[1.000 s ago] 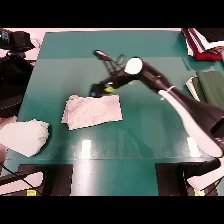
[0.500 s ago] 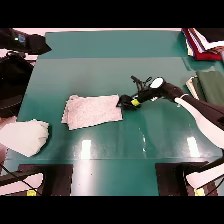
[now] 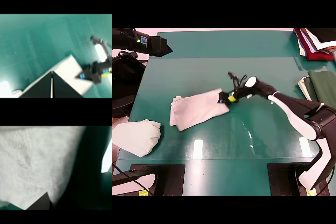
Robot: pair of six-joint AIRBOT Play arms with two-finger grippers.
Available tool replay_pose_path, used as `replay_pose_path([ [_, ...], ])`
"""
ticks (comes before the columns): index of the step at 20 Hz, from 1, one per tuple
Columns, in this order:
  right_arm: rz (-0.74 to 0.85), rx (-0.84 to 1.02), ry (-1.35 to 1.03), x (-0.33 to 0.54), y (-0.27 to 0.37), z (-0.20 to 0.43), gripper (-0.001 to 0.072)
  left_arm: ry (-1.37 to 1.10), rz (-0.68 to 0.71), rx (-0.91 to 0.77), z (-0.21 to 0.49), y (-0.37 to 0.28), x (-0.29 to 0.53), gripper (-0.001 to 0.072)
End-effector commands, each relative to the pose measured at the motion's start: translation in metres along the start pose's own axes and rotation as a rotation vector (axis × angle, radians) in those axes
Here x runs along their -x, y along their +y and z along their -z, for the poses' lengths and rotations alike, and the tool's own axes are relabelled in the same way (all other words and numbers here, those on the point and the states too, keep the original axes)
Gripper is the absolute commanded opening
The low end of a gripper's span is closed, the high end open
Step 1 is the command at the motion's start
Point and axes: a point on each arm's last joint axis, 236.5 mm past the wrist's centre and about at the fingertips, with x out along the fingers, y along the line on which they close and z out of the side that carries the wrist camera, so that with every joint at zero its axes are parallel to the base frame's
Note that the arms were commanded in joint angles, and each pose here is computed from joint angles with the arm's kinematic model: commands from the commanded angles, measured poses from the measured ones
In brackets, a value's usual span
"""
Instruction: Fold the shirts.
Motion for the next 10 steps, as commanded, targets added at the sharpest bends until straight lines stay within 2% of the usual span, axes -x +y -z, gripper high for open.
replay_pose_path([
  [1,0.105,0.081,-0.115,0.065,-0.017,-0.057,0.0013,-0.003,0.034,-0.020,-0.001,-0.019,-0.005,0.0025],
  [5,0.290,0.062,-0.315,0.207,-0.087,-0.121,0.0013,-0.027,0.092,-0.072,-0.005,-0.057,-0.012,0.0025],
  [10,0.425,-0.111,-0.611,0.383,-0.188,-0.152,0.0013,-0.006,0.155,-0.120,0.004,-0.095,-0.017,0.0025],
])
